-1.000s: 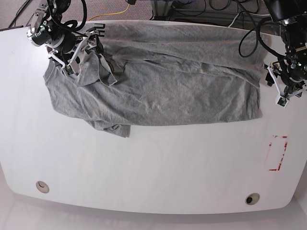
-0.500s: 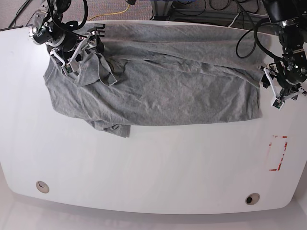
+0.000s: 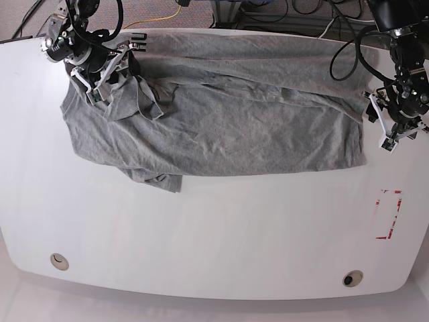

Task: Layout the t-shirt on the table in an organized manner, then fold the t-shirt properly
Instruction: 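Grasp the bunched fabric near the lettering with the right gripper, then pull the grasped fabric with the right gripper away from the lettering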

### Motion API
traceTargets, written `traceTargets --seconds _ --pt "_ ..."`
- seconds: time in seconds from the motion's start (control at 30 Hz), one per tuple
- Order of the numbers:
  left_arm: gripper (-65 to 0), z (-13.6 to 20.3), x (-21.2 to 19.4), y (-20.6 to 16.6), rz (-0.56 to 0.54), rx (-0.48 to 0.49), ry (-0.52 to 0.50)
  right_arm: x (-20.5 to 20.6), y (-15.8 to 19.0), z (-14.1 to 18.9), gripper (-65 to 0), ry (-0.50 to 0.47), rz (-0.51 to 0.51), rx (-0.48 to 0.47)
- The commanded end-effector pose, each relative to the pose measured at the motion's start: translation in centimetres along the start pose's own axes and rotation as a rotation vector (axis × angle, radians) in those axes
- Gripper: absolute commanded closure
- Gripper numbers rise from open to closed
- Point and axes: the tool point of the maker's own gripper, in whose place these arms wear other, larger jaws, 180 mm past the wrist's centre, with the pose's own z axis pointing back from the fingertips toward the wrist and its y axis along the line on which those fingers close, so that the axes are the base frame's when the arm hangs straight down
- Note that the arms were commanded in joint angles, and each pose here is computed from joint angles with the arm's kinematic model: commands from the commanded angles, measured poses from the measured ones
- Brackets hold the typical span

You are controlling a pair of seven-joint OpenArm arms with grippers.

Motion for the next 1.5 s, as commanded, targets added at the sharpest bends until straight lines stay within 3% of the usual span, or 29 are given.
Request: traceTargets --seconds 0.0,0.17,0.33,0.87,1.13,1.47 --pt "-36.8 0.6 0.9 1.3 -0.009 0.032 -0.027 0.5 -0.3 0.2 -24.9 -0.022 0.003 0.0" --pt "-36.8 0.6 0.9 1.3 -0.009 0.032 -0.027 0.7 -0.3 0.2 -14.7 -0.027 0.004 0.0" --pt "-36.8 0.6 0.9 1.3 -0.009 0.032 -0.027 1.0 -0.4 0.2 0.0 -0.034 0.007 -0.003" --pt "-36.8 0.6 0.9 1.3 -0.009 0.032 -0.027 6.3 -0.4 1.3 0.0 -0.101 0.109 -0.039" --pt "-36.8 0.6 0.9 1.2 -0.01 0.03 -0.026 11.7 -1.2 1.7 0.0 -0.191 0.153 -0.064" --pt "-36.8 0.6 0.8 1.2 -0.01 0.029 -0.023 15.3 -2.6 0.8 -0.6 -0.22 0.128 -0.051"
